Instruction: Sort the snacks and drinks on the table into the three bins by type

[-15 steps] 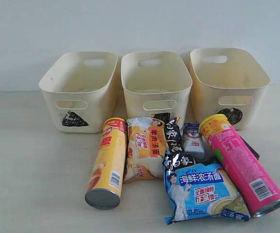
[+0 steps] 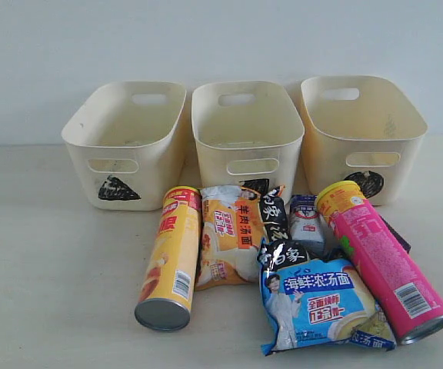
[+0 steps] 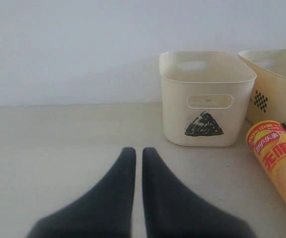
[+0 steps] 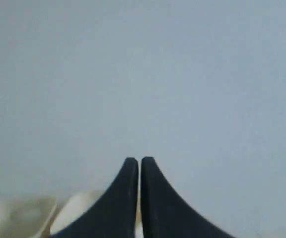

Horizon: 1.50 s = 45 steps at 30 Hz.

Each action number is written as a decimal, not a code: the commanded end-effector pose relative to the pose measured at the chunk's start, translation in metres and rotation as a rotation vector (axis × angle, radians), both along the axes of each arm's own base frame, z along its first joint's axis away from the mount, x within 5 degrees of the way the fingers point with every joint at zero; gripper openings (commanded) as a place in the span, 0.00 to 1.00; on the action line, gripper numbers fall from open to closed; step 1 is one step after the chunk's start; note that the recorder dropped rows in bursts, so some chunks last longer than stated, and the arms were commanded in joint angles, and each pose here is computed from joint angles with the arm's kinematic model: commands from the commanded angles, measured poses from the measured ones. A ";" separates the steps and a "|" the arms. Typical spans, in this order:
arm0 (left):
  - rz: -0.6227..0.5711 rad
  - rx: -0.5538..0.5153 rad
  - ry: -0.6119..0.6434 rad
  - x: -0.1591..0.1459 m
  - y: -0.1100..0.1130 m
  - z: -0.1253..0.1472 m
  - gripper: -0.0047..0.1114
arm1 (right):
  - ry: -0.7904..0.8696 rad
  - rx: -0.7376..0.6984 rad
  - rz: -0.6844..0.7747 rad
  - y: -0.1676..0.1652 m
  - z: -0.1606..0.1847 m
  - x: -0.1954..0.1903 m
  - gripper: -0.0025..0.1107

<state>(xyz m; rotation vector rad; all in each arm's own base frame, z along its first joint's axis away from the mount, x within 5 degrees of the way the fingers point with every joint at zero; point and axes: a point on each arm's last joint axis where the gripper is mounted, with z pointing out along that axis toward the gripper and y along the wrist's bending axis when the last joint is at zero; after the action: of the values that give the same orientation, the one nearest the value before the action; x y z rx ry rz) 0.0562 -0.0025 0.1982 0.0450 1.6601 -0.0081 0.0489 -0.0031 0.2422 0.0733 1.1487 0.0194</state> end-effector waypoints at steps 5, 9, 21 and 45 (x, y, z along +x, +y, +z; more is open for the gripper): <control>0.003 -0.002 0.002 0.000 0.000 -0.001 0.08 | -0.149 0.306 0.138 -0.002 0.023 -0.008 0.02; 0.003 -0.002 0.002 0.000 0.000 -0.001 0.08 | 0.033 0.326 0.138 0.001 0.035 -0.009 0.02; 0.003 -0.002 0.002 0.000 0.000 -0.001 0.08 | 0.258 0.268 0.085 -0.001 0.086 0.040 0.02; 0.003 -0.002 0.002 0.000 0.000 -0.001 0.08 | 1.350 -0.058 0.440 0.038 0.104 0.214 0.02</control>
<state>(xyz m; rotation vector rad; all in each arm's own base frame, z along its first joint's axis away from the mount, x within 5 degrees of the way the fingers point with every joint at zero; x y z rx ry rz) 0.0562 -0.0025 0.1982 0.0450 1.6601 -0.0081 0.2614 0.0172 0.3408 -0.1278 2.4840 0.2782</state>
